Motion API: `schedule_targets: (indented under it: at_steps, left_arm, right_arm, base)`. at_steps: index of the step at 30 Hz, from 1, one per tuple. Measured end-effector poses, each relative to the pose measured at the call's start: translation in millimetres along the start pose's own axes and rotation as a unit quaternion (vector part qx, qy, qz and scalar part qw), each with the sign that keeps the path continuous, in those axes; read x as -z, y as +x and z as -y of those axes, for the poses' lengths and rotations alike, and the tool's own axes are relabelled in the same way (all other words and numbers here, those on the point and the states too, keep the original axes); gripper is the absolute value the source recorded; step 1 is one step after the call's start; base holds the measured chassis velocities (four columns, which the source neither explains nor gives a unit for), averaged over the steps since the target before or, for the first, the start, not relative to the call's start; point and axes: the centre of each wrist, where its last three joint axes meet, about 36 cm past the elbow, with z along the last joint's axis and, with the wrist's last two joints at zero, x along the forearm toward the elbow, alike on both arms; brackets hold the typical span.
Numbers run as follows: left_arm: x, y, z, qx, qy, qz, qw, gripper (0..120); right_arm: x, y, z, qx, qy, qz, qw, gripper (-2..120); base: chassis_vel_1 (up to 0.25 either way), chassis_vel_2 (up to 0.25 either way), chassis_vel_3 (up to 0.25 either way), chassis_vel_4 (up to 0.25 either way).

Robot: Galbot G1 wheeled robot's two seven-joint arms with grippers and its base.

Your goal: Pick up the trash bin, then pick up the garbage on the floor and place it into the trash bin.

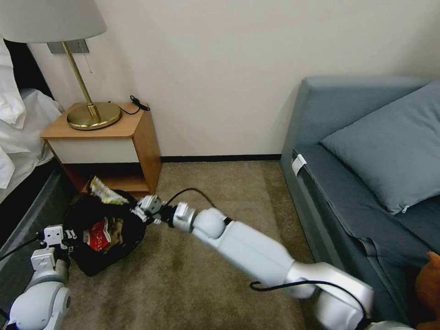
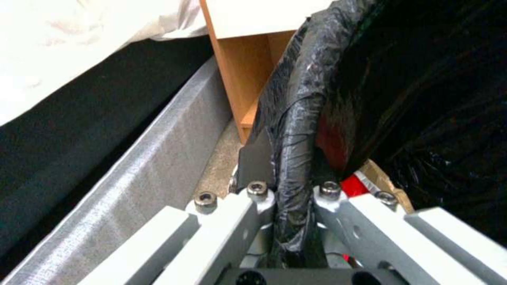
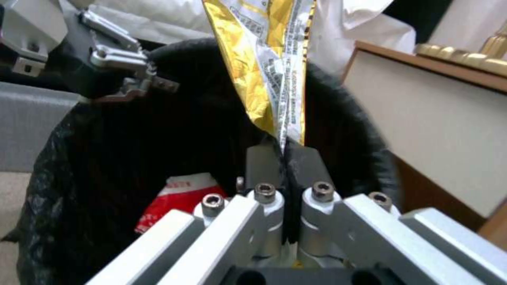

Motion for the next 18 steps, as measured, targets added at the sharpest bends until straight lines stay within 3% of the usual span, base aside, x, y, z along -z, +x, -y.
schedule_targets:
  at_steps: [15,18]
  left_arm:
    - [-4.0,5.0,6.3,-0.005,0.020,-0.007,0.9998,1]
    - [-3.4,6.7,6.8,-0.007,0.026,-0.009,0.9996,1]
  right_arm:
    - [-17.1,-2.9,-22.9,-0.015,-0.015,-0.025,0.999,0]
    - [-18.1,-2.2,-24.2,-0.016,-0.013,-0.030,0.999,10]
  base:
    - [0.000,0.000,0.000,0.000]
    - [0.000,0.000,0.000,0.000]
